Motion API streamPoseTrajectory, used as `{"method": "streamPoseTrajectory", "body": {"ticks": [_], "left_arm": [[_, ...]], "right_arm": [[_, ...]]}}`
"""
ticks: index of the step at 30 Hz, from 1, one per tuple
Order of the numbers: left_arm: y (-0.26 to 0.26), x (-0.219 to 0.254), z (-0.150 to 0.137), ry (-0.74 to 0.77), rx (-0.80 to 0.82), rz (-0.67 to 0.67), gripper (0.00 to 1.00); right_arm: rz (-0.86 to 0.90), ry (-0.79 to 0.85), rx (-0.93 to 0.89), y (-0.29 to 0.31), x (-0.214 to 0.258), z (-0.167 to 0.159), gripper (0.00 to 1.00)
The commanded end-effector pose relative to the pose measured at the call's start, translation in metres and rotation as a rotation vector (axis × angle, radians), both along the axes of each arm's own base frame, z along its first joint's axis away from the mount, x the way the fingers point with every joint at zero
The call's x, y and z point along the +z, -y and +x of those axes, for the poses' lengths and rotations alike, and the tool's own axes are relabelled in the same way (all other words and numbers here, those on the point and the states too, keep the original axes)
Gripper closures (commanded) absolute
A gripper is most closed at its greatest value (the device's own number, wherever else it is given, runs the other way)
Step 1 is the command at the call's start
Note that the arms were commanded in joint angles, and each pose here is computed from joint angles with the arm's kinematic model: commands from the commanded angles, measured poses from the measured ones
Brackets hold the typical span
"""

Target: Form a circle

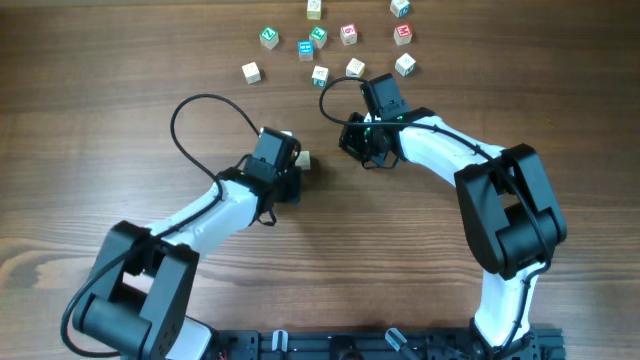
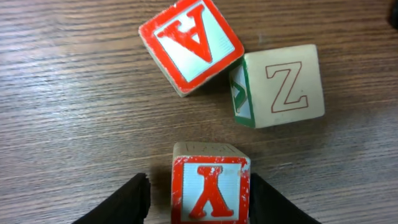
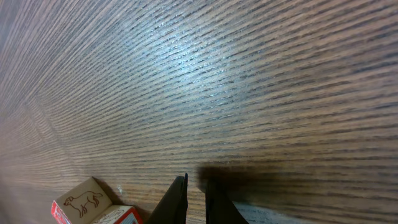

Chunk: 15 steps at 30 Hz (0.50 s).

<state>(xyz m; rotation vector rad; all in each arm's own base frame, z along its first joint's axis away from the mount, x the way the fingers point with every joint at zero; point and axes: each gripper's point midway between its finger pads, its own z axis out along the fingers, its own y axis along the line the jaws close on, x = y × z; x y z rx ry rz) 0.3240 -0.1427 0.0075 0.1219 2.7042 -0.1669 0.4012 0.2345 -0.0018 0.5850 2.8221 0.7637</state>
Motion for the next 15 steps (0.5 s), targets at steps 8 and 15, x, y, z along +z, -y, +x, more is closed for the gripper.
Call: {"method": "streamPoseTrajectory", "body": {"ticks": [8,15], "left_arm": [[-0.0080,-0.0080,-0.0024,-0.010,-0.011,0.043,0.67],[-0.0104,-0.0103,-0.0073,-0.014,-0.158,0.117,0.79]], "right_arm": [[-0.064,-0.025,-0.015,0.0142,-0.0164,-0.0049,0.87],[-0.064,-0.025,-0.015,0.0142,-0.0164,-0.0049,0.86]]}}
